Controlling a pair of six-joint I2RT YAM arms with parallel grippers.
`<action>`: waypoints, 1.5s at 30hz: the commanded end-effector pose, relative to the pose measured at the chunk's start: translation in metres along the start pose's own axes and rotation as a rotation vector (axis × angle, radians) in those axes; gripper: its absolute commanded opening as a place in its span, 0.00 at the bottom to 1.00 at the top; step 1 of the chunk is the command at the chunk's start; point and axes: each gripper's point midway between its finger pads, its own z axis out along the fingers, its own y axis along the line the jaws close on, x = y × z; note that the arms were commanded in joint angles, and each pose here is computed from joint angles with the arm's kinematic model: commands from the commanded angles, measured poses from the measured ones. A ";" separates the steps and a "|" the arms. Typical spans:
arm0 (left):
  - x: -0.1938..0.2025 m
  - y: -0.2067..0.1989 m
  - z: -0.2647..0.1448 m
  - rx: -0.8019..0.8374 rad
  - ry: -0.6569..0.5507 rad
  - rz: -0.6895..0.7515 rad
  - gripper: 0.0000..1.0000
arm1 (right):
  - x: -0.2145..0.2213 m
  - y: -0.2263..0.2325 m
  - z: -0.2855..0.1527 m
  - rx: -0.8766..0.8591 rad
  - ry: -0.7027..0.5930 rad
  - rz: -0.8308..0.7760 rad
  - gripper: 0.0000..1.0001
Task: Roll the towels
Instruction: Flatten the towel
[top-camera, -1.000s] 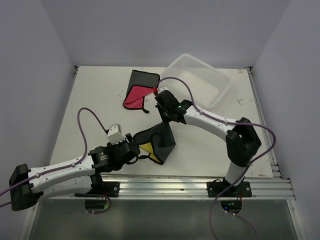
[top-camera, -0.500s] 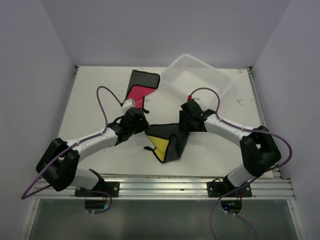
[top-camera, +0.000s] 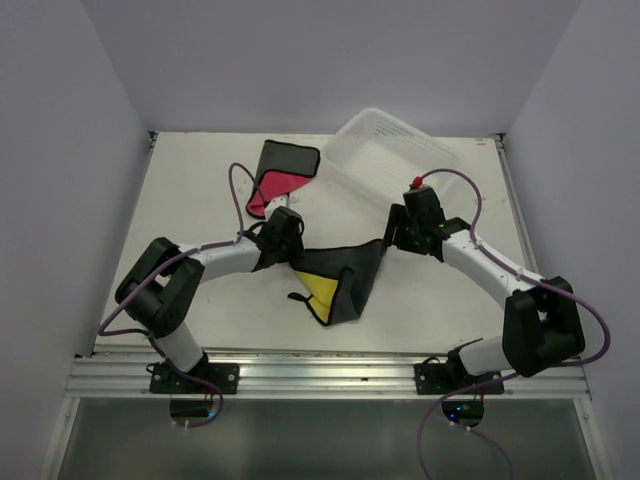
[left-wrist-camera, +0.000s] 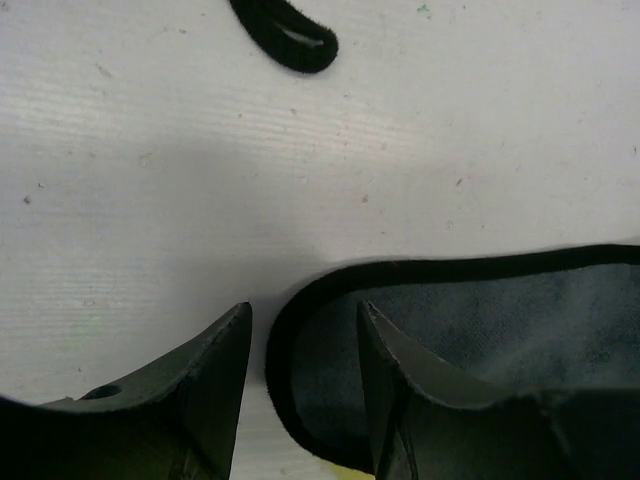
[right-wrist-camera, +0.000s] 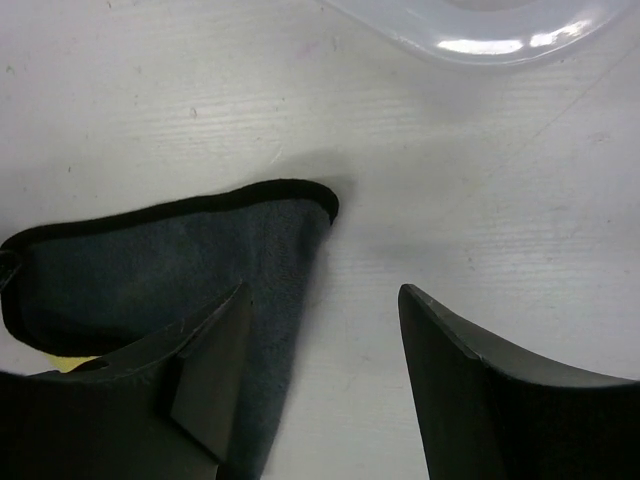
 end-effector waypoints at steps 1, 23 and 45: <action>-0.011 -0.003 0.007 -0.003 -0.022 0.031 0.50 | 0.002 0.013 0.007 -0.073 0.018 0.000 0.64; -0.024 0.021 -0.018 -0.086 -0.082 0.074 0.00 | 0.001 0.004 0.023 -0.079 0.017 0.065 0.57; -0.072 0.029 -0.050 -0.178 -0.209 0.196 0.00 | -0.014 0.064 0.087 -0.338 0.010 0.039 0.45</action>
